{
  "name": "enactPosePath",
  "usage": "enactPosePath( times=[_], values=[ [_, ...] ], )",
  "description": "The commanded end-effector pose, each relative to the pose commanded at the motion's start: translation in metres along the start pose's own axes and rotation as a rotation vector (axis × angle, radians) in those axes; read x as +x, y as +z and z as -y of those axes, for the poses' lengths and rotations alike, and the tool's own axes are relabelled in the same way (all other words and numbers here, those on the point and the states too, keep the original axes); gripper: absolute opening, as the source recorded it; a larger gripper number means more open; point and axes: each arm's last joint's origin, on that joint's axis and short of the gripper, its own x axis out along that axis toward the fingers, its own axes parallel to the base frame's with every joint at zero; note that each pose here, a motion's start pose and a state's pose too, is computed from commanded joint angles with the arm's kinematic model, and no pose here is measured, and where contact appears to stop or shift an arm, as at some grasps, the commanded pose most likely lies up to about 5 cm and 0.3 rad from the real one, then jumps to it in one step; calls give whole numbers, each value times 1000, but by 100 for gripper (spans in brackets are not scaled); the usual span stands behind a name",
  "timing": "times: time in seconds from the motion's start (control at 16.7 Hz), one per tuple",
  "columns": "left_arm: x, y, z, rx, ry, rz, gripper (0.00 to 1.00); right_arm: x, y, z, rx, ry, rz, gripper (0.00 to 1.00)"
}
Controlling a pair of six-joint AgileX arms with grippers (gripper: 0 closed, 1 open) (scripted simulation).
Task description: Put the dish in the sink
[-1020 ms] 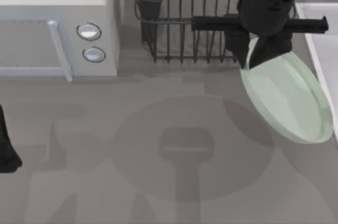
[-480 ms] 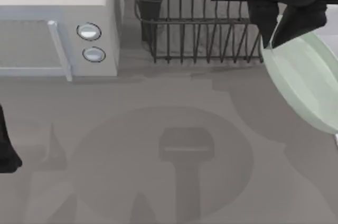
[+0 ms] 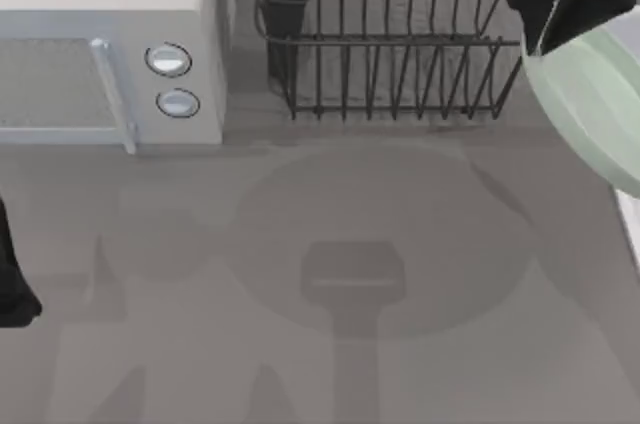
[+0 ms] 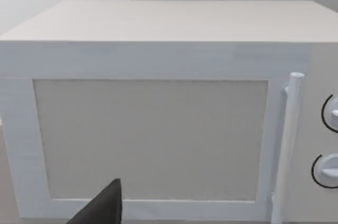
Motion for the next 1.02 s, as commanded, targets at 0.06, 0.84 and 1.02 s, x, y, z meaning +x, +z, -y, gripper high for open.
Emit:
enactPosePath(
  times=[0.06, 0.84, 1.02],
  values=[
    [0, 0, 0, 0, 0, 0, 100, 15, 21, 16, 0, -8, -11, 0],
    [0, 0, 0, 0, 0, 0, 100, 135, 119, 200, -1, -23, -78, 0],
    [0, 0, 0, 0, 0, 0, 100, 135, 119, 200, -1, -23, -78, 23]
  ],
)
